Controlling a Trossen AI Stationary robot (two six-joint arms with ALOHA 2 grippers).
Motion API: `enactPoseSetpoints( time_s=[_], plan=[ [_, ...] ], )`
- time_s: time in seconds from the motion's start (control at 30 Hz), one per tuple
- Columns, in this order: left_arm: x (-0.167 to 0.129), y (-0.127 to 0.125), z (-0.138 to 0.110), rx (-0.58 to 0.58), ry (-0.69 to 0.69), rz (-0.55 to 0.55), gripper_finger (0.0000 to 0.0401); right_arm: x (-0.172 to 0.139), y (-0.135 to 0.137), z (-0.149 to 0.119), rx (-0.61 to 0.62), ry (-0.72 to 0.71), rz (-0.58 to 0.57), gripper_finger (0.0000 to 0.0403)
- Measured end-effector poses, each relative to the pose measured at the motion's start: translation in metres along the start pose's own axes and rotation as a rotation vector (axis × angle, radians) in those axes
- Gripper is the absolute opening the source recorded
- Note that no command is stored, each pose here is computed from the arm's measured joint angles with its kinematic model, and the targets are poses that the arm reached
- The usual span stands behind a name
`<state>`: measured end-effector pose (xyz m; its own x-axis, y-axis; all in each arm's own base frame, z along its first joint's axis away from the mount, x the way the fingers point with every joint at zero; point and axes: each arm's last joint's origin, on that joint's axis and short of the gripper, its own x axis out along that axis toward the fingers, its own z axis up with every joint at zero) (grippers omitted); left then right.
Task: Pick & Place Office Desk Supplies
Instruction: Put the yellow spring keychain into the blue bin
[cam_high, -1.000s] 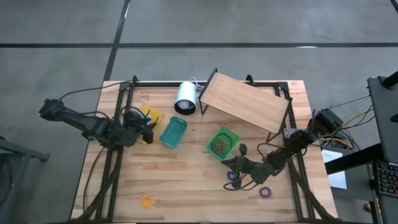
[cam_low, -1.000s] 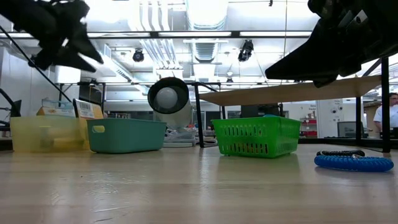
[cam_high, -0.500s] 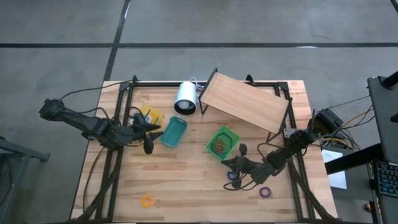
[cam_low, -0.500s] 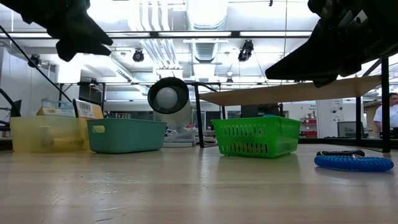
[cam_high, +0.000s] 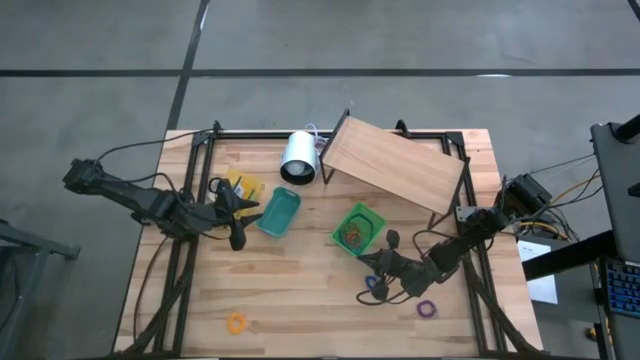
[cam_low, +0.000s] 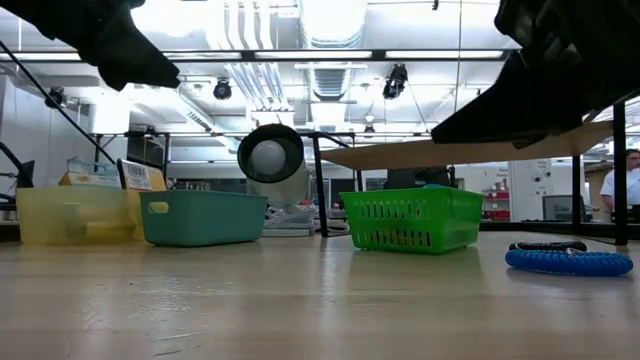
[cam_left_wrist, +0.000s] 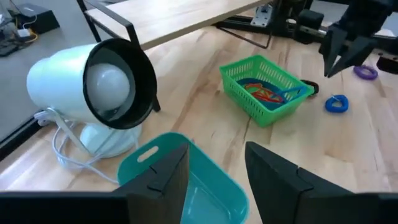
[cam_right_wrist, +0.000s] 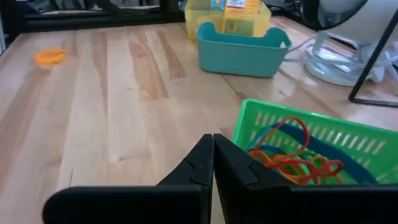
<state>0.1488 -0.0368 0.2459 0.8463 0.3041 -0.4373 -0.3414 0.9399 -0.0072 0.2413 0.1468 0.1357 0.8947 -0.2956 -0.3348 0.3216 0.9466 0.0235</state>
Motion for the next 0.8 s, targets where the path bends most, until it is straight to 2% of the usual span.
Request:
enactPoseSetpoints(
  time_s=[0.1,0.2,0.27,0.37,0.4,0.47,0.53,0.63,0.73,0.8],
  plan=[
    [0.0,0.0,0.0,-0.001,0.0,0.0,0.0161,-0.001,-0.002,0.005,0.012,-0.037,-0.05,0.0008],
    [0.0,-0.002,-0.001,0.021,0.02,-0.054,0.0161,-0.006,-0.007,0.015,0.045,-0.137,-0.212,0.0008],
    [0.0,-0.004,-0.002,0.041,0.051,-0.142,0.0161,-0.01,-0.012,0.023,0.057,-0.214,-0.355,0.0008],
    [-0.002,-0.01,-0.004,0.047,0.118,-0.336,0.0161,-0.02,-0.021,0.036,-0.017,-0.291,-0.592,0.0008],
    [-0.003,-0.011,-0.004,0.045,0.138,-0.393,0.0161,-0.022,-0.022,0.04,-0.037,-0.297,-0.632,0.0008],
    [-0.004,-0.016,-0.006,0.01,0.173,-0.453,0.0161,-0.027,-0.025,0.048,-0.092,-0.276,-0.627,0.0008],
    [-0.005,-0.022,-0.01,-0.007,0.203,-0.471,0.0161,-0.032,-0.026,0.056,-0.114,-0.26,-0.564,0.0008],
    [-0.002,-0.031,-0.015,0.049,0.216,-0.43,0.0161,-0.037,-0.028,0.064,-0.066,-0.27,-0.502,0.0008],
    [0.002,-0.042,-0.016,0.101,0.221,-0.374,0.0161,-0.041,-0.031,0.07,0.038,-0.302,-0.494,0.0008],
    [0.006,-0.049,-0.016,0.117,0.228,-0.342,0.0161,-0.043,-0.032,0.073,0.054,-0.307,-0.49,0.0008]
  ],
)
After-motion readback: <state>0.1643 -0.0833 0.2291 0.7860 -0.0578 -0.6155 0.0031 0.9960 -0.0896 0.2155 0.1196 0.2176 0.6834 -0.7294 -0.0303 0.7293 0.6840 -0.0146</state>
